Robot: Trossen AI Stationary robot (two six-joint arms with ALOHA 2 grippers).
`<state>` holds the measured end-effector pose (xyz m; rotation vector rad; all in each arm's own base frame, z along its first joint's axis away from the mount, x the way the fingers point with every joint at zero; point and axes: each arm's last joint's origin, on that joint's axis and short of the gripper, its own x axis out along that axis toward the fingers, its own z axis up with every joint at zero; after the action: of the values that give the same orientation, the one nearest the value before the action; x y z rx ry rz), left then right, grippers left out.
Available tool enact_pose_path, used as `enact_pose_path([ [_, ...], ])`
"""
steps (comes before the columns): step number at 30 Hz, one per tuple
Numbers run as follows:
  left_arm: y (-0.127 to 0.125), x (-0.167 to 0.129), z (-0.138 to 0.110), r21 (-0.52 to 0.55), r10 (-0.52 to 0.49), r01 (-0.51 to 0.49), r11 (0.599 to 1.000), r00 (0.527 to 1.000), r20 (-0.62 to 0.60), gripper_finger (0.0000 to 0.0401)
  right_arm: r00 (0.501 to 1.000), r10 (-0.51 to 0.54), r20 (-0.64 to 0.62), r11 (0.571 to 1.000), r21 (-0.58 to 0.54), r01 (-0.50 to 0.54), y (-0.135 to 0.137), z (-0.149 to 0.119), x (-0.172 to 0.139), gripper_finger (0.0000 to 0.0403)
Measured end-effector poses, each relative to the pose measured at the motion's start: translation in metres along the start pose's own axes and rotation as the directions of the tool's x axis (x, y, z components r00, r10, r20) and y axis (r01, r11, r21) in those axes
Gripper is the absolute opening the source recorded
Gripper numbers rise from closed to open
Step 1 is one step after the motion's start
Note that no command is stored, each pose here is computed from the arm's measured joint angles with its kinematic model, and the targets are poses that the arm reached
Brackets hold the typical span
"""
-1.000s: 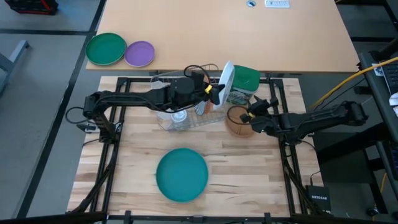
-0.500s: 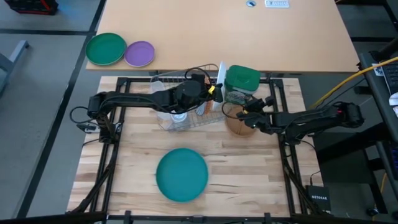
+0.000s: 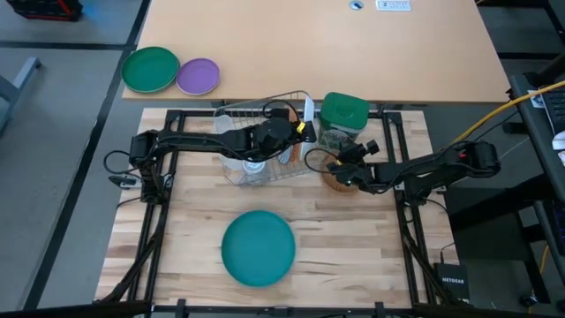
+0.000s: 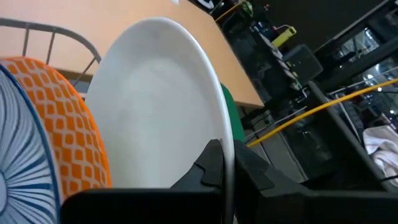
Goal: Sort dishes
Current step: Put the white plate in the dish rack
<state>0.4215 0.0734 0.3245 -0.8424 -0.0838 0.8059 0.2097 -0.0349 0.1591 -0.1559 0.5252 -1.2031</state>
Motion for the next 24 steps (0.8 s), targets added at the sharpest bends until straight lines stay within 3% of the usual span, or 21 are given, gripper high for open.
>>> enact_pose_path([
  [24,0.017,0.021,-0.015,-0.091,0.104,-0.098,0.991,0.993,0.061,0.0000,1.000,0.026,-0.014,1.000,-0.002,-0.026,0.008,-0.005,0.003,0.0156],
])
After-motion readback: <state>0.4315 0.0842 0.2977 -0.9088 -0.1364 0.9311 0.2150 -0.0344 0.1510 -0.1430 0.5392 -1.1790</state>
